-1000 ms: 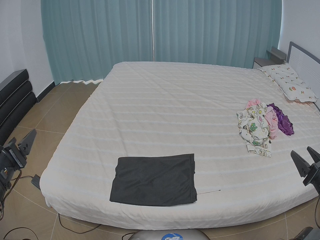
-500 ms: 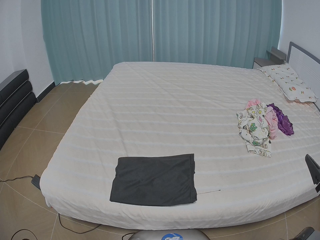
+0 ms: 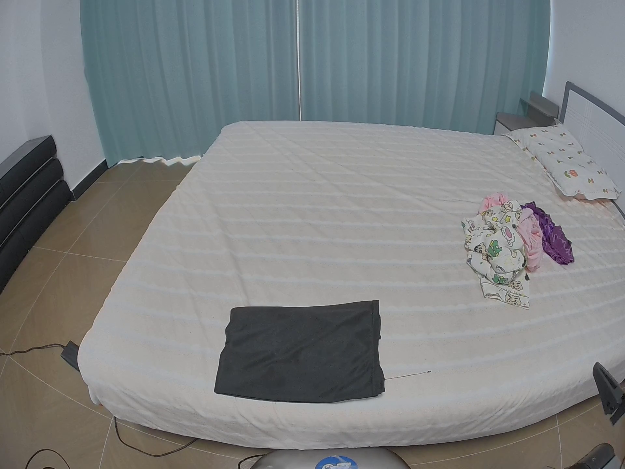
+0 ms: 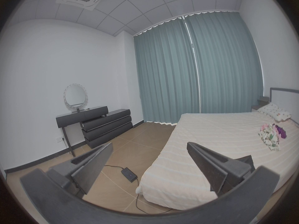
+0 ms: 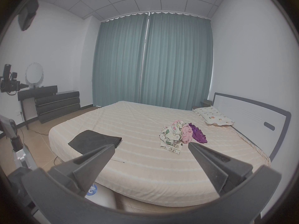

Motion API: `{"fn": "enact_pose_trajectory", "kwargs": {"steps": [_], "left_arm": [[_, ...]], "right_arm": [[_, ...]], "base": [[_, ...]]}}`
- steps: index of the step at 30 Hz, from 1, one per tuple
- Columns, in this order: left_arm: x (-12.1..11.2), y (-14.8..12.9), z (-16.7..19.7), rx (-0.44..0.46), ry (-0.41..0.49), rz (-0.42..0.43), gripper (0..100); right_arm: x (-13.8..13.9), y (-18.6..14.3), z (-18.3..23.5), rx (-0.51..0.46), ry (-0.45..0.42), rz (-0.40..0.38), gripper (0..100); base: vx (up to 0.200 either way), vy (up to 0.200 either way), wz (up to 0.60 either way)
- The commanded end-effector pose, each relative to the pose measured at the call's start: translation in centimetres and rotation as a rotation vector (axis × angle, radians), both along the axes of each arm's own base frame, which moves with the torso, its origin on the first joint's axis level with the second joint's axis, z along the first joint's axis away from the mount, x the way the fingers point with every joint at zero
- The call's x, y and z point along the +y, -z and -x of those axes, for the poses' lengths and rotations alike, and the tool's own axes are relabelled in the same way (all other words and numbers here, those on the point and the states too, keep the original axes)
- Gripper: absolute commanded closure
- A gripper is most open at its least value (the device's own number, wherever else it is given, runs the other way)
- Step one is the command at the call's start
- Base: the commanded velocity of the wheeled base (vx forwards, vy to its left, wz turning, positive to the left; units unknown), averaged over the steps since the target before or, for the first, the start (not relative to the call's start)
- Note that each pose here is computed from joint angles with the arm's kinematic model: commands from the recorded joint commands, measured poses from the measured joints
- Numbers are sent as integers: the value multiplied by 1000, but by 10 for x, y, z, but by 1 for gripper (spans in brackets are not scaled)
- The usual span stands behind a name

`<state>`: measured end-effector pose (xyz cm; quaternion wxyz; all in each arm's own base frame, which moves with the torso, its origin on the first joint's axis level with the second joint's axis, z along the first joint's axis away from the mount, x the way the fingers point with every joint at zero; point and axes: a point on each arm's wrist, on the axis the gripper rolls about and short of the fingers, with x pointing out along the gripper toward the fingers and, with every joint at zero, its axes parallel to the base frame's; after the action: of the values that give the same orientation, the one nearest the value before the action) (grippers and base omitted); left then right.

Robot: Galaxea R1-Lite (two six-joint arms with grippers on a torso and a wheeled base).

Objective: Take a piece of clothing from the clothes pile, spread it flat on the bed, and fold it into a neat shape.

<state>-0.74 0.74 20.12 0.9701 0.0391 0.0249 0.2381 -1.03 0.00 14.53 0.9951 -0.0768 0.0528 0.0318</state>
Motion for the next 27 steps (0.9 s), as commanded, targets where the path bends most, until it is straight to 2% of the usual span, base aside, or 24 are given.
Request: {"fn": "enact_pose_trajectory", "kwargs": {"steps": [1, 7, 8, 11, 16, 19, 23, 25, 26, 27], "left_arm": [[-2, 13, 17, -30, 3, -56, 0], [-3, 21, 23, -42, 2, -73, 0], [-3, 25, 23, -39, 2, -72, 0], [-3, 29, 22, -28, 4, -73, 0], [-3, 12, 24, -100, 5, -81, 0], [-3, 11, 24, -114, 32, -77, 0], [-3, 36, 18, -70, 111, -57, 0], [-4, 42, 19, -96, 167, -57, 0], [-6, 49, 24, -158, 282, -74, 0], [-8, 50, 26, -196, 347, -87, 0]], "right_arm": [[-1, 11, 21, -86, -8, 11, 0], [0, 44, 25, -97, 17, 18, 0], [1, 61, 19, -61, 14, 33, 0], [1, 61, 18, -95, -3, 28, 0], [1, 61, 16, -117, -3, 33, 0], [1, 62, 16, -113, -1, 24, 0], [1, 62, 16, -110, 4, -37, 0], [1, 63, 16, -105, 4, -65, 0], [1, 63, 16, -102, 12, -98, 0], [1, 63, 16, -99, 18, -122, 0]], "base": [[0, 0, 0], [0, 0, 0], [0, 0, 0], [0, 0, 0], [0, 0, 0], [0, 0, 0], [0, 0, 0], [0, 0, 0], [0, 0, 0], [0, 0, 0]]}}
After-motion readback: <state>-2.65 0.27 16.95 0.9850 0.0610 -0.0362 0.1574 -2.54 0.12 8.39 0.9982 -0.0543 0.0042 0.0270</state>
